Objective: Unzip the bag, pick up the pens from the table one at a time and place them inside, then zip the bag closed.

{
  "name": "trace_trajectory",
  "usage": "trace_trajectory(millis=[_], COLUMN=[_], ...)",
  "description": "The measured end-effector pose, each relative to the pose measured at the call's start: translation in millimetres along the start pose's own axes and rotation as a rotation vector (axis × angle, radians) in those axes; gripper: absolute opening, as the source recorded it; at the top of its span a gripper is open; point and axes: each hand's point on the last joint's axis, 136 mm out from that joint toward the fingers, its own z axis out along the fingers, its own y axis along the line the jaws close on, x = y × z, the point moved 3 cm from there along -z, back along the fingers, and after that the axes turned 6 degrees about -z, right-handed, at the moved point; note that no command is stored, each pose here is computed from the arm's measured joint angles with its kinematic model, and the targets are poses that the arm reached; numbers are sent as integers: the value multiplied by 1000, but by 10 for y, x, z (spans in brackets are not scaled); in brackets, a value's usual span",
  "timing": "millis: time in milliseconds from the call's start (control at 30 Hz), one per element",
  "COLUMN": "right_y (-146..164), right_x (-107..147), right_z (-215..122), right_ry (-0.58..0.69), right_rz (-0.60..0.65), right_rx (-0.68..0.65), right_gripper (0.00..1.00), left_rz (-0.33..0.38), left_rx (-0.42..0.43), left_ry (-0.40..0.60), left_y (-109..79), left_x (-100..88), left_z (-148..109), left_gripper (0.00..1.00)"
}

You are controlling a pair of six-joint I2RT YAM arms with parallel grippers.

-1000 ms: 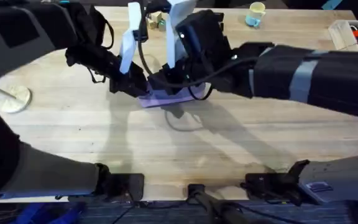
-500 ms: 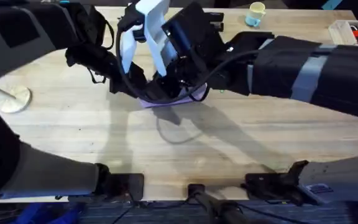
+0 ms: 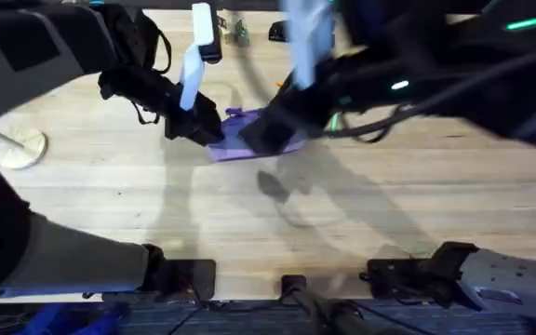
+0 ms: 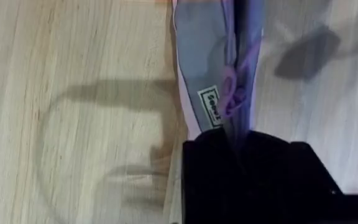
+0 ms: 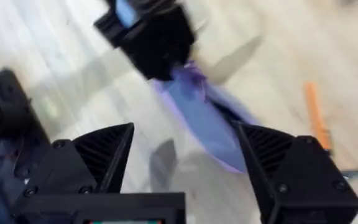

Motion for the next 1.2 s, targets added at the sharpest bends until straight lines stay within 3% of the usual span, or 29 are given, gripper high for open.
trace_trajectory(millis=[133,300,333,367,533,700,900,1067,1200], right_y=[-176,-273,-276,-277,-271,-226,-315,-496,-581], right_x=[-124,-123,-118,-113,-76,34,-156,-286,-319], right_z=[-331,-392,-383,-374,-366,-413,-483,-399,-254], right_ry=[-85,-94,-90,-87,-66,54,126,125,122], right_rz=[20,37,37,32,-7,-37,-110,-165,-229], right_rx=[68,96,96,95,92,58,41,59,63], right_gripper=[996,996,996,996,995,993,994,994,953], left_rz=[-1,6,1,3,-2,-54,-142,-194,-190], left_rx=[1,5,7,9,17,81,102,60,-32], left_ry=[-3,-26,-30,-33,-39,-34,-38,-54,-79], left_y=[-1,-5,-9,-12,-27,-154,-179,-180,-207], left_x=[-5,-50,-57,-63,-73,-133,-187,-215,-242], left_z=[0,8,9,10,4,-113,-447,-793,-1074], left_gripper=[92,847,952,983,993,993,994,995,995])
